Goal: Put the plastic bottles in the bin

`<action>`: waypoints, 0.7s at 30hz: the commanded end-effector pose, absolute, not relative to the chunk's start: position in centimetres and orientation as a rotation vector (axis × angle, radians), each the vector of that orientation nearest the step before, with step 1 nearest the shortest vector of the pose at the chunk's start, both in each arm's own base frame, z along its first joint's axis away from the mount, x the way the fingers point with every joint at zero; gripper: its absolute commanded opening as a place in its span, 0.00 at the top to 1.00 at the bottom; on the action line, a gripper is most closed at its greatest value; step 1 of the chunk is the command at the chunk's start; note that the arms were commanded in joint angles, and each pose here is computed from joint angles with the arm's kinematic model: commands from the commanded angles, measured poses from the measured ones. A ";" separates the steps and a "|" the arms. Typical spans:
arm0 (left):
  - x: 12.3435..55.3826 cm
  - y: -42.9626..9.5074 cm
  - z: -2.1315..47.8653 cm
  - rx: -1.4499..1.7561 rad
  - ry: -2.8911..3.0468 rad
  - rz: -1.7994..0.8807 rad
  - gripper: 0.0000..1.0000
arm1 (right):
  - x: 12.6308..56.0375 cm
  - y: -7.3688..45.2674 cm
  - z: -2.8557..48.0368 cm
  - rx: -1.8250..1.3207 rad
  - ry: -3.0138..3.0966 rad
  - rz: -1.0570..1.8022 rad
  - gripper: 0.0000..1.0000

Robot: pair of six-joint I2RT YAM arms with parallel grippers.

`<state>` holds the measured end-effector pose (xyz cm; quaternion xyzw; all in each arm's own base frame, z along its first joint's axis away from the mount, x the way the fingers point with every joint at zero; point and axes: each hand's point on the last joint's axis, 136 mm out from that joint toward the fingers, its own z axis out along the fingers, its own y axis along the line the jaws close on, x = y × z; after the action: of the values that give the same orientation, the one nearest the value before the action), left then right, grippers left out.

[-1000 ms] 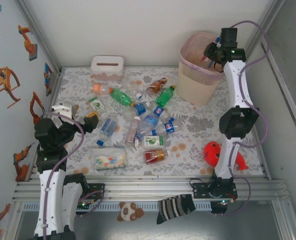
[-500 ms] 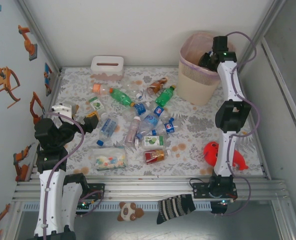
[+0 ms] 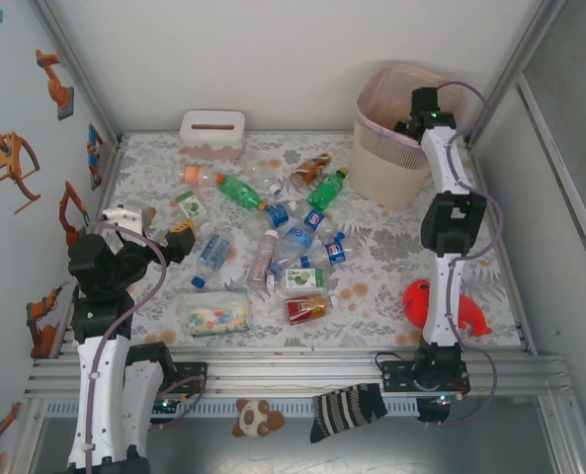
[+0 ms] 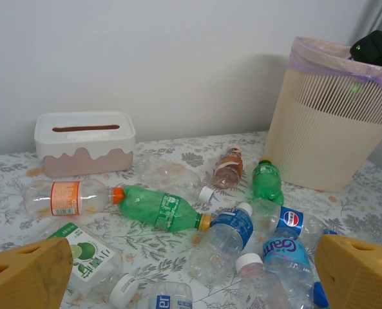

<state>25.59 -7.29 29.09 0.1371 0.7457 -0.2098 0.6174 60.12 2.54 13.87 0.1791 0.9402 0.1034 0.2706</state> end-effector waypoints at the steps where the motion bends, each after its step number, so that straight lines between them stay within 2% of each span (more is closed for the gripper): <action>1: 25.2 -7.2 30.8 0.335 1.673 -0.454 0.04 | 60.3 2.1 15.8 0.497 2.495 0.277 0.49; 5: 25.1 -7.2 30.9 0.336 1.670 -0.451 0.04 | 60.3 2.1 17.6 0.487 2.459 0.283 0.41; 21: 25.2 -7.2 30.9 0.333 1.668 -0.456 0.04 | 57.0 2.4 29.7 0.409 2.280 0.303 0.40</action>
<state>25.48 -7.26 29.20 0.1366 0.7445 -0.2083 0.6194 58.69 2.49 23.72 0.1732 0.9141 0.1195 0.3466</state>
